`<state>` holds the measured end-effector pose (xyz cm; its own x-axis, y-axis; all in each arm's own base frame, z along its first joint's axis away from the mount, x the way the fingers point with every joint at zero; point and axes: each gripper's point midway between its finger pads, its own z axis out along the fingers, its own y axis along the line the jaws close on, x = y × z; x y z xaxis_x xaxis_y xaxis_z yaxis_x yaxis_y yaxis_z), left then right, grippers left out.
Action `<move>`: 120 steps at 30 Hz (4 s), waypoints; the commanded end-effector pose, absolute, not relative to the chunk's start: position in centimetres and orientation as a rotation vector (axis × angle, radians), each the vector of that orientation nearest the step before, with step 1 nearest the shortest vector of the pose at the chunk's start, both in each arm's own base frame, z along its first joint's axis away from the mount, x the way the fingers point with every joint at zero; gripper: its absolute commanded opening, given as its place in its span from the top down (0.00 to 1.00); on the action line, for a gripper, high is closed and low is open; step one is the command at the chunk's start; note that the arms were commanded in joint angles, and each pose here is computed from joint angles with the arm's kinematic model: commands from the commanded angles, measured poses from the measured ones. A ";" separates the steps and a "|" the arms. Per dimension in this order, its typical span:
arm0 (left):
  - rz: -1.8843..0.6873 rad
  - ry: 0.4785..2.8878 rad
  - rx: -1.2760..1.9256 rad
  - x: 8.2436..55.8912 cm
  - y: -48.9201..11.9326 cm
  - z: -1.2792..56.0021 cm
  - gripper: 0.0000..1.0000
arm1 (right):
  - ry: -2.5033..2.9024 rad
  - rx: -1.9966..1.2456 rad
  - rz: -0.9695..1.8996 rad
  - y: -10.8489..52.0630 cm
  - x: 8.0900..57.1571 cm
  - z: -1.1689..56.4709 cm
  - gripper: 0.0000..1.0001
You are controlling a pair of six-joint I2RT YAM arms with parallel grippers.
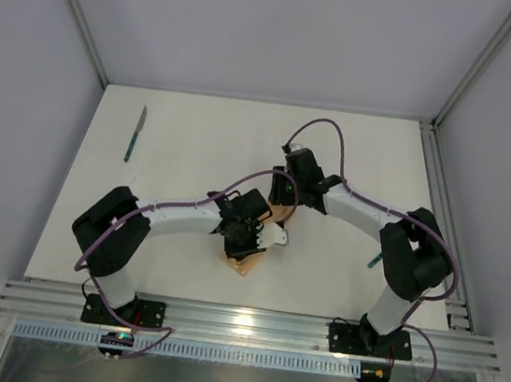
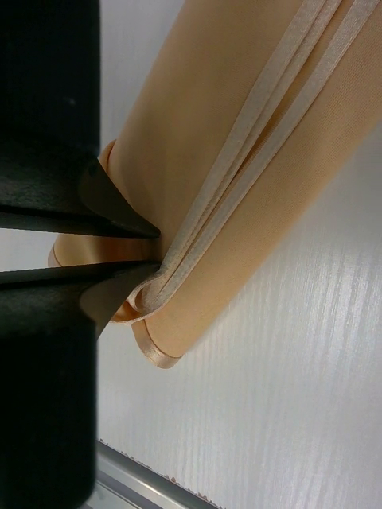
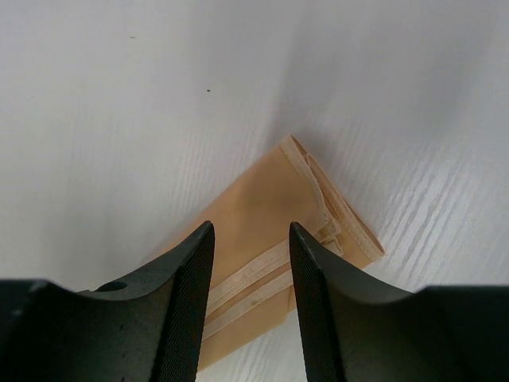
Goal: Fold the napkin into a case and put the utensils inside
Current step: Grasp the top corner of the smaller rectangle folded napkin from the folded napkin.
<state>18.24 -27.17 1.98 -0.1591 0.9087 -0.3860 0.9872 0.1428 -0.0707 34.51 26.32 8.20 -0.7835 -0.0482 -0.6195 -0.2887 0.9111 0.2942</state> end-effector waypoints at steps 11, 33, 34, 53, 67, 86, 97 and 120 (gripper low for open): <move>-0.481 2.208 1.881 17.4 -26.7 0.3 0.80 | 2.529 -0.275 0.313 24.8 35.3 3.3 0.55; -0.422 2.245 1.887 18.0 -26.2 -0.5 0.82 | 2.633 -0.302 0.802 26.0 30.8 -0.3 0.57; -0.421 2.246 1.887 18.1 -26.2 -0.5 0.82 | 2.636 -0.322 0.817 26.0 30.6 -0.3 0.60; -0.580 2.158 1.937 17.8 -26.4 7.1 0.53 | 2.557 -0.295 0.872 26.6 32.1 2.0 0.96; -0.518 2.385 1.435 27.3 -28.4 6.8 0.40 | 2.528 -0.249 0.876 26.3 31.6 3.0 0.96; -0.467 2.259 1.574 25.1 -32.8 3.8 0.30 | 2.542 -0.101 0.866 25.4 30.7 3.7 0.96; -0.443 2.293 1.557 24.7 -32.8 2.1 0.43 | 2.506 -0.108 0.907 25.8 30.7 4.4 0.92; -0.365 2.289 1.550 25.0 -33.1 0.6 0.83 | 2.486 -0.091 0.882 25.5 31.0 5.2 0.91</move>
<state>25.17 -32.93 2.23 -0.3353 0.8310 -0.4438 0.9335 0.3568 -0.0373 30.39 24.53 2.20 -0.9106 0.1242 -0.3942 -0.1434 0.7996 0.5831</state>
